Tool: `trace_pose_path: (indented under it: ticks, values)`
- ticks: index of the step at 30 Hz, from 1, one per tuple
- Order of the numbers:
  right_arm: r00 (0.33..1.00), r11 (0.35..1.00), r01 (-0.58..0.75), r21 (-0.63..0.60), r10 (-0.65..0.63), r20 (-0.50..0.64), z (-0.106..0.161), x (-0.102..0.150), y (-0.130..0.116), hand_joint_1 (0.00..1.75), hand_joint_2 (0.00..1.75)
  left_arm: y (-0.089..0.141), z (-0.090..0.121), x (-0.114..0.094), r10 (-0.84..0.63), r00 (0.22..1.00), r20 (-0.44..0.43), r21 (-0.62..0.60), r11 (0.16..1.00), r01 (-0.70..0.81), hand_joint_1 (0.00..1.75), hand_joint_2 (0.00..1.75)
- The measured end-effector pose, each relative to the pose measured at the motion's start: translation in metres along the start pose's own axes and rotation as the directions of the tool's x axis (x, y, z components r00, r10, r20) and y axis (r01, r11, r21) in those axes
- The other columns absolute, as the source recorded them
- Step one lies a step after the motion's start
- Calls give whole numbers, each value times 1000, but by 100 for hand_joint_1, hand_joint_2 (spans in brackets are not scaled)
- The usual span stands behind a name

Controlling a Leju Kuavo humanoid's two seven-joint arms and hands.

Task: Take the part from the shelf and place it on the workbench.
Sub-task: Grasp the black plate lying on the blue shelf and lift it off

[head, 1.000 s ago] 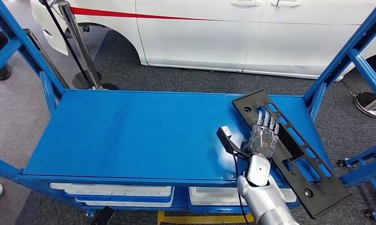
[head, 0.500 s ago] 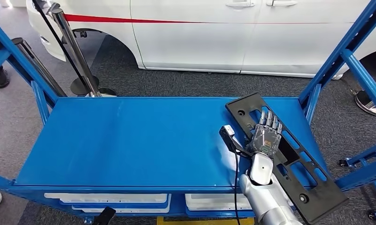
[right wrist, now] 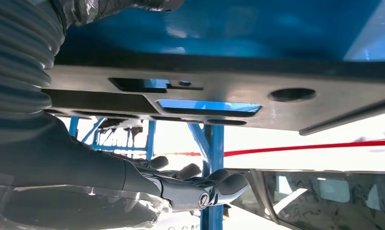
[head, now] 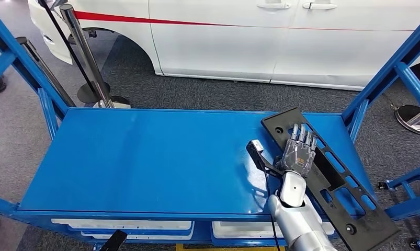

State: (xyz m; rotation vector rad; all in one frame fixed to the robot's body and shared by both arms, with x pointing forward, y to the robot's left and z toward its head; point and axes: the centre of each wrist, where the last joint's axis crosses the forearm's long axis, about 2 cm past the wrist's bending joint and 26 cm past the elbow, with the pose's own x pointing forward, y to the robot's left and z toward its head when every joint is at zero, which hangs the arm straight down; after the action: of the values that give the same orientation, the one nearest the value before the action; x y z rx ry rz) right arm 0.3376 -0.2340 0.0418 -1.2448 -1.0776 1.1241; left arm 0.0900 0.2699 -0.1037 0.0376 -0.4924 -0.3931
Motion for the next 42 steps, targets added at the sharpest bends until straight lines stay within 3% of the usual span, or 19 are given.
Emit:
trace_pose_path:
  ticks: [3,4,12,42]
  values:
    - [1000,1000,-7,4,7,-7,-1,-1,-1,145,175,-1,-1,2,-2,1000,4,-1,1000,2,0,0]
    - [1000,1000,-11,10,11,-10,-2,-1,-1,174,175,0,-1,2,-3,1000,5,-1,1000,3,0,0]
    - [999,995,-33,94,35,-25,-2,-1,0,175,175,2,-1,2,-10,1000,-2,3,1000,10,0,0]
    - [996,982,-51,183,63,-61,-14,-10,-6,175,175,4,-1,0,-7,1000,-13,10,1000,8,0,0]
